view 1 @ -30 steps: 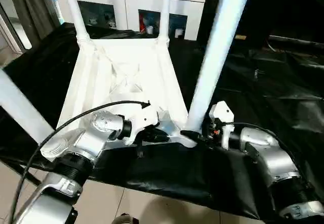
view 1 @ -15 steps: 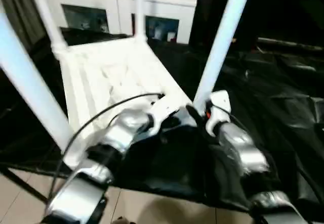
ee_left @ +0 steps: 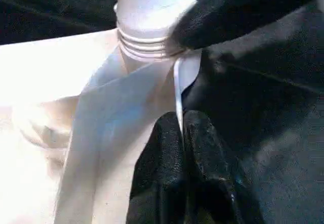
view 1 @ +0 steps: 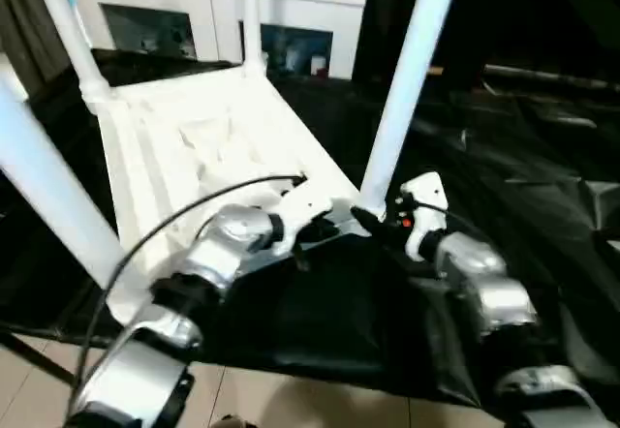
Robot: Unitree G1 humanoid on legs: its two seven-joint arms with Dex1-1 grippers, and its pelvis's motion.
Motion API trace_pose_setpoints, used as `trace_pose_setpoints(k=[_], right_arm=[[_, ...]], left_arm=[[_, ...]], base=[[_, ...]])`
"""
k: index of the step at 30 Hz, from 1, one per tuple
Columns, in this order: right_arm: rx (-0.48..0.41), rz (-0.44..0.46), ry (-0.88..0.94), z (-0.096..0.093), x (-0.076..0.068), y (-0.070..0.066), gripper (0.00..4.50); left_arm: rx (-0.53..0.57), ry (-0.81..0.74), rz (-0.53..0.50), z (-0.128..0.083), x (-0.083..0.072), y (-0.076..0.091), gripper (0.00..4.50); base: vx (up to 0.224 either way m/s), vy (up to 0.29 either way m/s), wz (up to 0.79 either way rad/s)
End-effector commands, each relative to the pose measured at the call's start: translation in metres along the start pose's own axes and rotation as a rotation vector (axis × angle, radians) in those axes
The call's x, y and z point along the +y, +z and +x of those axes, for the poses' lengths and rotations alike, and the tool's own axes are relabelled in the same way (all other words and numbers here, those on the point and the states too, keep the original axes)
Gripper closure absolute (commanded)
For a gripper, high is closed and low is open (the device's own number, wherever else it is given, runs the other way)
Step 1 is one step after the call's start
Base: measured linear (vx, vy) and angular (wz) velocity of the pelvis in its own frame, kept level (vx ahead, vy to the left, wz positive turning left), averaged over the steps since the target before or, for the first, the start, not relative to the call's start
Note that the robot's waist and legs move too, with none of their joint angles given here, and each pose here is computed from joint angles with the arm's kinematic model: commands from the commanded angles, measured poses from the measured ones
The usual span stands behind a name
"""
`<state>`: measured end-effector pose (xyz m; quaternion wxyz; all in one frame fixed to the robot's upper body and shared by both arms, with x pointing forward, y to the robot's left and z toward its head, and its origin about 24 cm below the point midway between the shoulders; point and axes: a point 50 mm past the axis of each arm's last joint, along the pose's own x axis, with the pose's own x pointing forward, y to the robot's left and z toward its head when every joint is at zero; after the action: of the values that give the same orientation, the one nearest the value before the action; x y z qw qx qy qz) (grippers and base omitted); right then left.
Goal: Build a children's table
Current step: Rotate leg to tighten
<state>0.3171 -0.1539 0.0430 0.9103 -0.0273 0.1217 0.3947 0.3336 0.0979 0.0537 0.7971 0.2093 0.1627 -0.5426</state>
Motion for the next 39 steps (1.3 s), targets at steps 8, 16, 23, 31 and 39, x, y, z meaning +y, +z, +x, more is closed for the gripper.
trace_pose_setpoints(k=[8, 16, 23, 31, 39], right_arm=[[0.04, -0.02, 0.218, -0.006, 0.013, -0.001, 0.87], [0.05, -0.005, 0.272, -0.005, 0.018, -0.003, 1.53], [0.063, -0.009, 0.286, -0.007, 0.018, -0.005, 1.86], [0.053, 0.045, 0.111, 0.0, 0.013, -0.014, 1.93], [0.042, 0.176, -0.251, 0.023, 0.015, -0.027, 1.93]], left_arm=[[-0.023, -0.193, 0.04, -0.01, -0.014, -0.001, 4.5], [-0.022, -0.206, 0.037, -0.013, -0.014, -0.002, 4.5], [-0.016, -0.206, 0.032, -0.014, -0.016, -0.004, 4.5], [-0.005, -0.103, -0.011, -0.003, -0.011, -0.003, 4.5], [0.021, 0.086, -0.05, 0.027, -0.004, 0.012, 4.5]], base=[[0.0, 0.0, 0.0], [0.0, 0.0, 0.0], [0.0, 0.0, 0.0], [0.0, 0.0, 0.0], [0.0, 0.0, 0.0]])
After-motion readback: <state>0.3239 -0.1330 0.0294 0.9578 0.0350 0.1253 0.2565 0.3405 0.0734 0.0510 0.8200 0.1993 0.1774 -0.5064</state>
